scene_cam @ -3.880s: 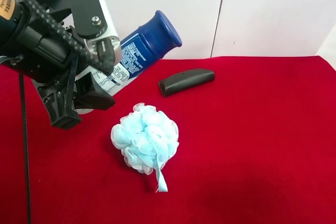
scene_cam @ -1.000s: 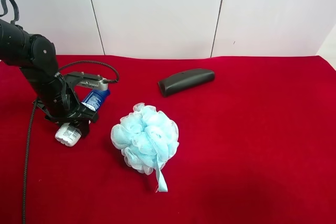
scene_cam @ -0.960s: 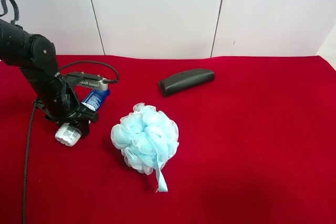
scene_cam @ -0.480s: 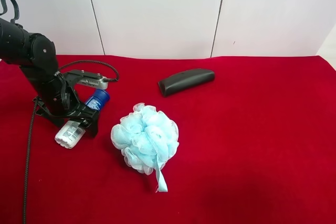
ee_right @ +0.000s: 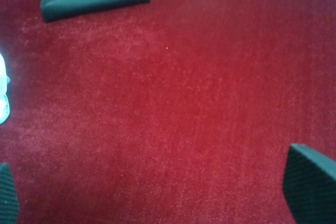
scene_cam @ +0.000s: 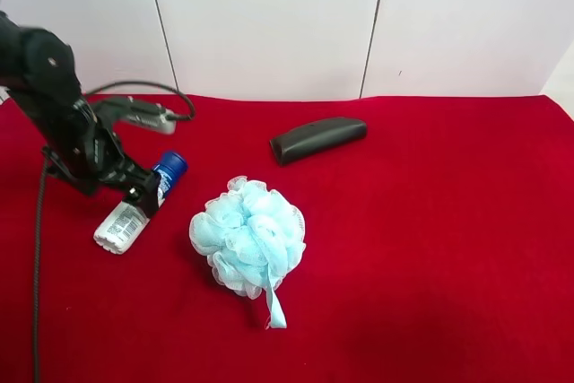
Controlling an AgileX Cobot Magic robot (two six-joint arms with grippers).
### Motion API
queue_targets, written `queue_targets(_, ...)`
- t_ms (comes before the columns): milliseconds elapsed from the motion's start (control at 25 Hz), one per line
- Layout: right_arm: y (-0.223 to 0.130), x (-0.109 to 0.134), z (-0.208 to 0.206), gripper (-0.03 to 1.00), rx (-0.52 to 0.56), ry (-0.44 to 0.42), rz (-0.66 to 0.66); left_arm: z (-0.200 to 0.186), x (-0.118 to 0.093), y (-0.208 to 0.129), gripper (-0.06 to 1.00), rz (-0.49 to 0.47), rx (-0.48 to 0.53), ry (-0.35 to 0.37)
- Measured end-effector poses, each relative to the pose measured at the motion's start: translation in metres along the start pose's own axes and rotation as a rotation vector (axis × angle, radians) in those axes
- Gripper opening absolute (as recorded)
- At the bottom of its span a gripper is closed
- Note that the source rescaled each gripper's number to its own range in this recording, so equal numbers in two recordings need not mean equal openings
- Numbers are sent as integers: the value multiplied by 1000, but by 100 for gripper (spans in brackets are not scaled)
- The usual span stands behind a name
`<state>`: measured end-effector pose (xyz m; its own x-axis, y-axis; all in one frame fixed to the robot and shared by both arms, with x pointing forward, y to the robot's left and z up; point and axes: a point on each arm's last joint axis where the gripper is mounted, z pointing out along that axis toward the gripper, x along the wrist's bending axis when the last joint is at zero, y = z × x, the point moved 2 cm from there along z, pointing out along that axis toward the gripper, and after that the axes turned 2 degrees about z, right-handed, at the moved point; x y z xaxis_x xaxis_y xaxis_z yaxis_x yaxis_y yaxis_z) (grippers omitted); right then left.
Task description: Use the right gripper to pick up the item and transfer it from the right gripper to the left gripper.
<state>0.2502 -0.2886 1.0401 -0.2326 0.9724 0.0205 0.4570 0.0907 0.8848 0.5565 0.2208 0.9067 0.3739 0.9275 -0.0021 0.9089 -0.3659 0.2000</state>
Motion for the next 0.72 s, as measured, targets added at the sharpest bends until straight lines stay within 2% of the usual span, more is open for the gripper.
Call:
queue_targets(160,0,0,0,100,0,0,0,-49,-1,1,100,9,-113,19)
queue_targets(240,0,0,0,100,0,0,0,-59,-2,-1,100,10,-130,21)
queue_targets(400,0,0,0,100,0,0,0,-104,-5,-12,100,-4,-200,28)
queue_targets(600,0,0,0,100,0,0,0,-158,-11,-39,100,-31,-275,29)
queue_targets(720,0,0,0,100,0,0,1,-194,-17,-68,100,-45,-314,29)
